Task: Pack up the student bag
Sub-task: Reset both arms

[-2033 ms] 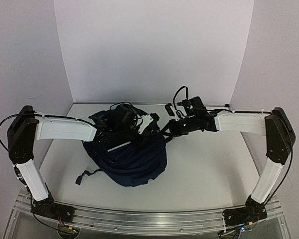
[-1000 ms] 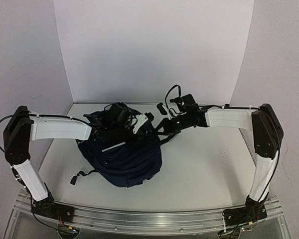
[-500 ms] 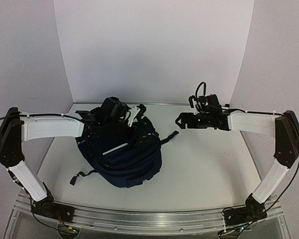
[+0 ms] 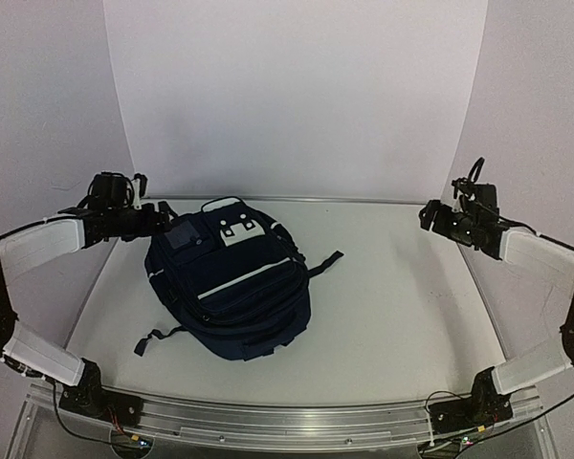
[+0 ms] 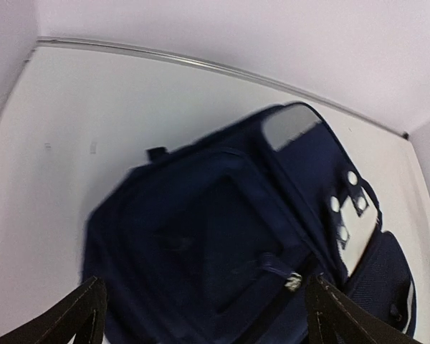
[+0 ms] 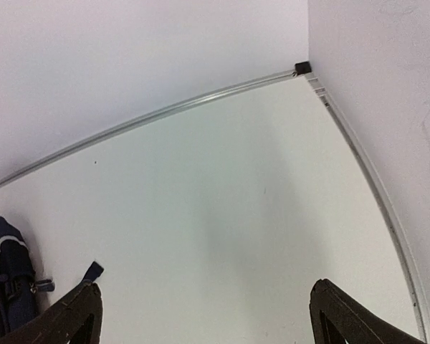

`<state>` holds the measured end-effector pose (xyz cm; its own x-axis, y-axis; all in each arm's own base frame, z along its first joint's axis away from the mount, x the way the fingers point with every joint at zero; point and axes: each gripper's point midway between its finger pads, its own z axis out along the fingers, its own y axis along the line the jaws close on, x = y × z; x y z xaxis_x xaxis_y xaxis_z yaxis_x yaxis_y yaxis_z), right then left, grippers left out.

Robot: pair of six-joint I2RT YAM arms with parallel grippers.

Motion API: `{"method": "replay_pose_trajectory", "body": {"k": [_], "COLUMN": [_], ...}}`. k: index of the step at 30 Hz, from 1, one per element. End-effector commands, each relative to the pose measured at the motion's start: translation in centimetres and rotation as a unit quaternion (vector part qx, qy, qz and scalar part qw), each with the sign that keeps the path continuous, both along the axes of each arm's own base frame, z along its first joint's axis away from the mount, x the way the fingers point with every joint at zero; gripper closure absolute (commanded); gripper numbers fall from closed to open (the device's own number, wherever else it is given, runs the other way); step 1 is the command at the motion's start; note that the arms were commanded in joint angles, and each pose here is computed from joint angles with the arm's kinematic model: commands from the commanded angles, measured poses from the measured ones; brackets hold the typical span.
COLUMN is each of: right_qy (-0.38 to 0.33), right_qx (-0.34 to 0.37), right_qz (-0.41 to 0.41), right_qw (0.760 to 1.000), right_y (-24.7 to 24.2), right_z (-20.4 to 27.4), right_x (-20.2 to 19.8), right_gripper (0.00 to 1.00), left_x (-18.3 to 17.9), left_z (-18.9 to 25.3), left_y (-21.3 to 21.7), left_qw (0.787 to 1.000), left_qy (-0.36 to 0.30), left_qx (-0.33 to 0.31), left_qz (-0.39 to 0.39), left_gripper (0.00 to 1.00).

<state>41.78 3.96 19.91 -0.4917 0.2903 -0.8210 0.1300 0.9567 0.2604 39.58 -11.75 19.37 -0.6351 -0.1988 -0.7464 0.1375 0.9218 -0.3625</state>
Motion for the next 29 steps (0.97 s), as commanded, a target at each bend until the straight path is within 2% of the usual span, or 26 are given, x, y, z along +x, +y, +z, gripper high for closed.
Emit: {"method": "replay_pose_trajectory", "body": {"k": [1,3,8,11,14,19,29], "right_qy": [-0.089,-0.141,-0.250,-0.283,-0.325,-0.326,-0.322], "right_qx": [-0.023,-0.031,-0.050,-0.067,-0.051,-0.049,-0.050], "right_qz": [-0.036,-0.049,-0.083,-0.095,-0.091,-0.100,-0.098], "right_qw": [0.995,0.988,0.963,0.952,0.940,0.939,0.940], "right_y": [-2.3,-3.0,-4.7,-5.3,-5.1,-5.5,-5.4], "right_z": [5.7,8.2,11.6,10.6,10.1,8.3,8.0], "right_x": [-1.7,-2.8,-6.2,-7.5,-8.7,-9.2,-9.1], "right_gripper": [0.02,0.02,0.02,0.02,0.02,0.02,0.02], "left_x": [-1.5,-2.8,-6.0,-6.8,-7.1,-7.3,-7.7], "left_z": [4.4,5.9,7.4,6.2,4.1,1.4,1.9], "left_y": [6.7,9.2,11.8,12.3,12.8,12.8,12.8], "left_qw": [0.990,0.976,0.947,0.941,0.942,0.947,0.945], "left_qy": [-0.082,-0.135,-0.234,-0.242,-0.226,-0.205,-0.216], "left_qx": [0.000,0.030,0.078,0.093,0.101,0.095,0.092], "left_qz": [0.114,0.165,0.207,0.215,0.226,0.230,0.227], "left_gripper": [0.02,0.01,0.00,0.00,0.00,0.00,0.00]}}
